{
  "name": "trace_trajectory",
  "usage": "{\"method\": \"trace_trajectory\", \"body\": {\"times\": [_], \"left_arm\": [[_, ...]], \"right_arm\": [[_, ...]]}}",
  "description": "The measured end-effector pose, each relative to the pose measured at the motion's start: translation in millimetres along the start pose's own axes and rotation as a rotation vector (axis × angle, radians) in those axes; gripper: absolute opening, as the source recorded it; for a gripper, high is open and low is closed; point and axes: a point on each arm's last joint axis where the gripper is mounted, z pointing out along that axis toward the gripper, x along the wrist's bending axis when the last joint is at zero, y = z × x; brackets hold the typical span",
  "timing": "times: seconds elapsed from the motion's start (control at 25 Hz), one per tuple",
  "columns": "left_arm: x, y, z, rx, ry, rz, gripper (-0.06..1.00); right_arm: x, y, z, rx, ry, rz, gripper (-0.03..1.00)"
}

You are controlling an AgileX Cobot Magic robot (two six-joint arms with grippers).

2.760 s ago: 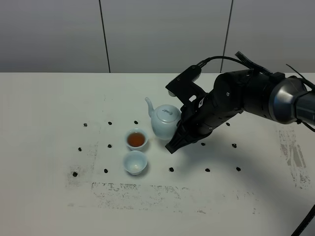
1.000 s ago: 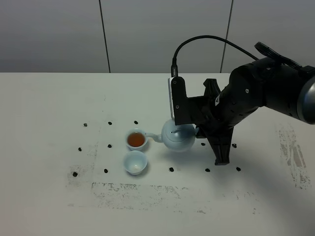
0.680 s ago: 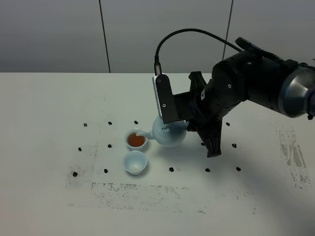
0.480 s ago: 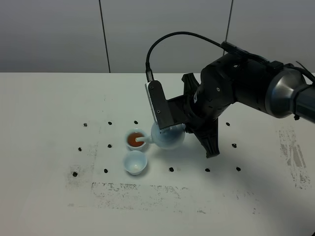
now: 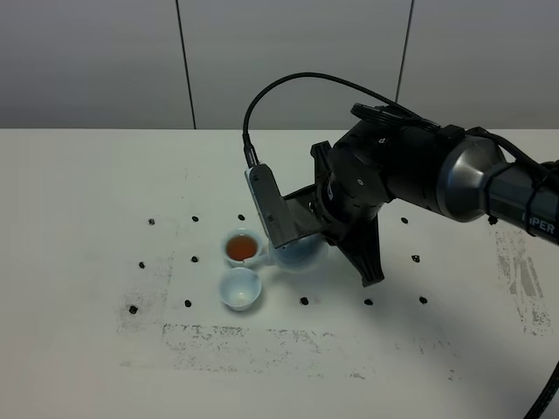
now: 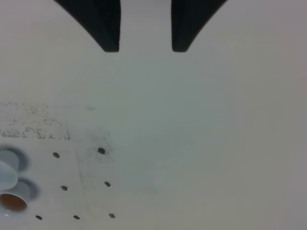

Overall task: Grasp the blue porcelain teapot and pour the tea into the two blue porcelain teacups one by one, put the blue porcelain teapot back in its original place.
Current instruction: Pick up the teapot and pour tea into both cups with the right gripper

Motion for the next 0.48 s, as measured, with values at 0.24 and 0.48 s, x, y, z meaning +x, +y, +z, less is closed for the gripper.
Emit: {"method": "trace_trajectory", "body": {"times": [0.24,0.48], "left_arm": [[0.0,0.0,0.0,0.0,0.0,0.0,0.29],[0.0,0.0,0.0,0.0,0.0,0.0,0.29]], "right_arm": [[3.1,11.0,-0.8,0.014,-0.011,-0.043,0.03],[3.2,14.9,2.1,0.058,-0.039,-0.064,0.03]]}}
